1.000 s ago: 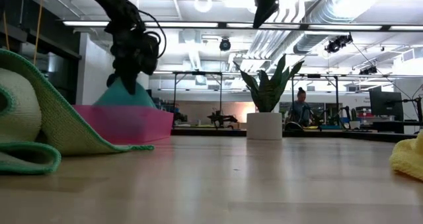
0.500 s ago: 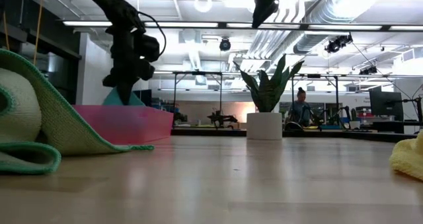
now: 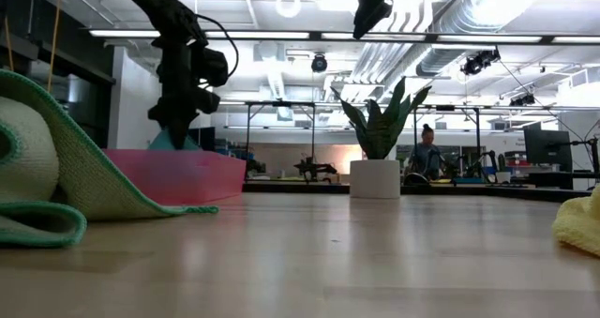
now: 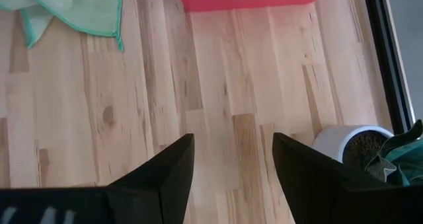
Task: Fold microfiber towels
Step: Put the folded blue microfiber towel into the pink bin
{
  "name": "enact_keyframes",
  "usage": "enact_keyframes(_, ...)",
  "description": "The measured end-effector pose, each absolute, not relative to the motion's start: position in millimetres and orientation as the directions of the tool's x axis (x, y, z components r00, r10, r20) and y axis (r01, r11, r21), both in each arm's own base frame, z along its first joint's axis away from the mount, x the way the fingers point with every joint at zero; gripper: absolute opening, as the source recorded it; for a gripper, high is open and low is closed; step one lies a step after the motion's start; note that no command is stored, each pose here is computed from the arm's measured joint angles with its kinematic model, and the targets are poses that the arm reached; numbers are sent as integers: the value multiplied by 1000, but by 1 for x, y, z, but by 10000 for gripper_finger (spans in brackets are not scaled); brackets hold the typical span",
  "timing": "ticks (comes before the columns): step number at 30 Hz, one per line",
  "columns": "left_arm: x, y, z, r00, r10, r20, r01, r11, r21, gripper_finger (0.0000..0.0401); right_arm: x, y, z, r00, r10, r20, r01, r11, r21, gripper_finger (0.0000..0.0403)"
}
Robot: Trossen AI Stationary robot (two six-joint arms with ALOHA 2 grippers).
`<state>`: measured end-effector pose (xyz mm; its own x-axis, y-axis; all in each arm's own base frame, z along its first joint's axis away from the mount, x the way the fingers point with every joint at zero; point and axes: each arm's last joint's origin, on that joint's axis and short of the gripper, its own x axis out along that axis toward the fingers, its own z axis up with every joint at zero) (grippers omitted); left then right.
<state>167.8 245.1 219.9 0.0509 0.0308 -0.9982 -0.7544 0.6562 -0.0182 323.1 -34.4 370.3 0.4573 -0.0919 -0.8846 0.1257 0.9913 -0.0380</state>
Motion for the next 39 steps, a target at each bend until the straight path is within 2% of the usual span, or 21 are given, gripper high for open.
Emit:
enact_keyframes(5,169,244,223,88,-5,-996,-747,661,-69,160,324,-35,371,470,-94,-878,125,991,-39,197)
enact_keyframes(10,174,251,245,124,36,-992,-736,673,-68,209,325,-35,371,477,-94,-874,125,991,-39,197)
enact_keyframes(13,177,256,264,149,74,-986,-723,689,-58,221,325,-35,371,478,-94,-873,124,991,-39,197)
enact_keyframes(18,184,257,279,194,108,-975,-714,697,-65,218,325,-35,371,478,-94,-873,126,991,-38,197)
enact_keyframes(21,190,252,273,245,61,-968,-694,708,-131,199,325,-35,371,478,-94,-873,126,991,-38,197)
enact_keyframes(23,197,246,262,255,48,-966,-686,713,-145,168,325,-35,371,478,-94,-873,126,991,-38,197)
enact_keyframes(25,202,237,249,250,58,-966,-682,719,-133,118,325,-35,371,479,-95,-873,127,991,-38,197)
enact_keyframes(27,205,228,235,245,80,-966,-684,721,-113,52,325,-35,371,479,-95,-873,127,991,-38,197)
enact_keyframes(29,203,219,220,236,104,-966,-705,703,-97,15,325,-35,371,479,-95,-873,127,991,-38,197)
enact_keyframes(36,188,204,204,267,302,-915,-807,589,-42,3,326,-36,372,486,-97,-868,128,991,-39,197)
enact_keyframes(39,187,204,194,274,327,-905,-814,580,-36,1,327,-36,372,494,-98,-864,128,991,-39,197)
